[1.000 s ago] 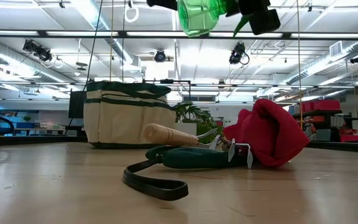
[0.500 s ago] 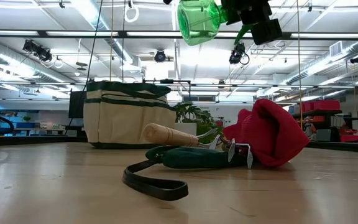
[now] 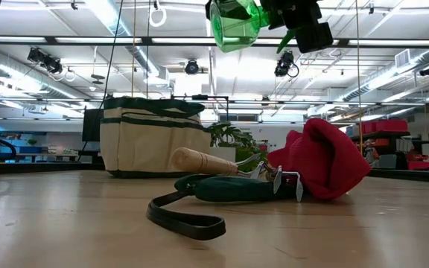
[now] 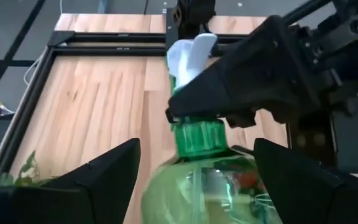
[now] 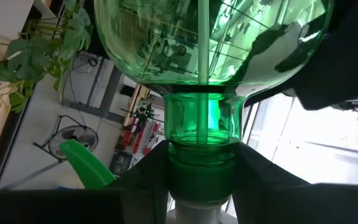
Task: Pick & Place Garden tools in Gardening bag
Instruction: Put the green spray bottle into the gardening bag
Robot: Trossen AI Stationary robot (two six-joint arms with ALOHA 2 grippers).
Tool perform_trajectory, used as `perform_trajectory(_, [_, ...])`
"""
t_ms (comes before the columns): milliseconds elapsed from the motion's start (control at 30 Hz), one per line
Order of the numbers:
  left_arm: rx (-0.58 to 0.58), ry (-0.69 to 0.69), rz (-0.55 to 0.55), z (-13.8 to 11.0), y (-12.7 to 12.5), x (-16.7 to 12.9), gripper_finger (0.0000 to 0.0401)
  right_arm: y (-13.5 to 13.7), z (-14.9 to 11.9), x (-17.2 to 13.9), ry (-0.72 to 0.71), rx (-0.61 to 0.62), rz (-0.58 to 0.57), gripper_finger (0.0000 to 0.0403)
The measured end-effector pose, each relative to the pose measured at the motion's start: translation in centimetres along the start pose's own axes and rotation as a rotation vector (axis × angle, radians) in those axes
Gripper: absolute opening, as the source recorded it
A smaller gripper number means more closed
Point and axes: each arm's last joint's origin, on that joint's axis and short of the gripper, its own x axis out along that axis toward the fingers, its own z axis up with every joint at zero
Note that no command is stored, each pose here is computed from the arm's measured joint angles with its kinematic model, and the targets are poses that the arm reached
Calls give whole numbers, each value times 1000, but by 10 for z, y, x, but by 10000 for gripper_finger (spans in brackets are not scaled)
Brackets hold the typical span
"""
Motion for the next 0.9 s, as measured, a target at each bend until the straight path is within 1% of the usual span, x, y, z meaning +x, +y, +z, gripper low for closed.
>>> perform_trajectory(67, [-12, -11, -4, 1, 0, 3, 319, 1, 0, 0, 1, -2, 0, 122])
perform_trajectory(167, [-41, 8, -45, -2, 0, 10, 319, 1, 0, 1, 4, -2, 0, 122])
perform_trajectory(233, [-41, -8, -57, 0, 0, 14, 319, 1, 0, 1, 4, -1, 1, 122])
perform_trajectory(433, [-42, 22, -57, -5, -1, 29, 319, 1, 0, 1, -2, -2, 7, 122])
perform_trajectory(567, [-47, 30, -73, -6, -1, 34, 319, 5, 1, 1, -2, -13, 5, 122])
perform_trajectory(700, [-42, 36, -64, -7, -1, 35, 319, 8, 1, 1, 4, -21, 1, 122])
perform_trajectory(800, [-46, 52, -101, -9, -1, 37, 319, 8, 1, -1, -8, -38, 5, 122])
perform_trajectory(900, [-50, 64, -166, -11, -2, 41, 319, 8, 2, -4, -20, -39, 3, 122])
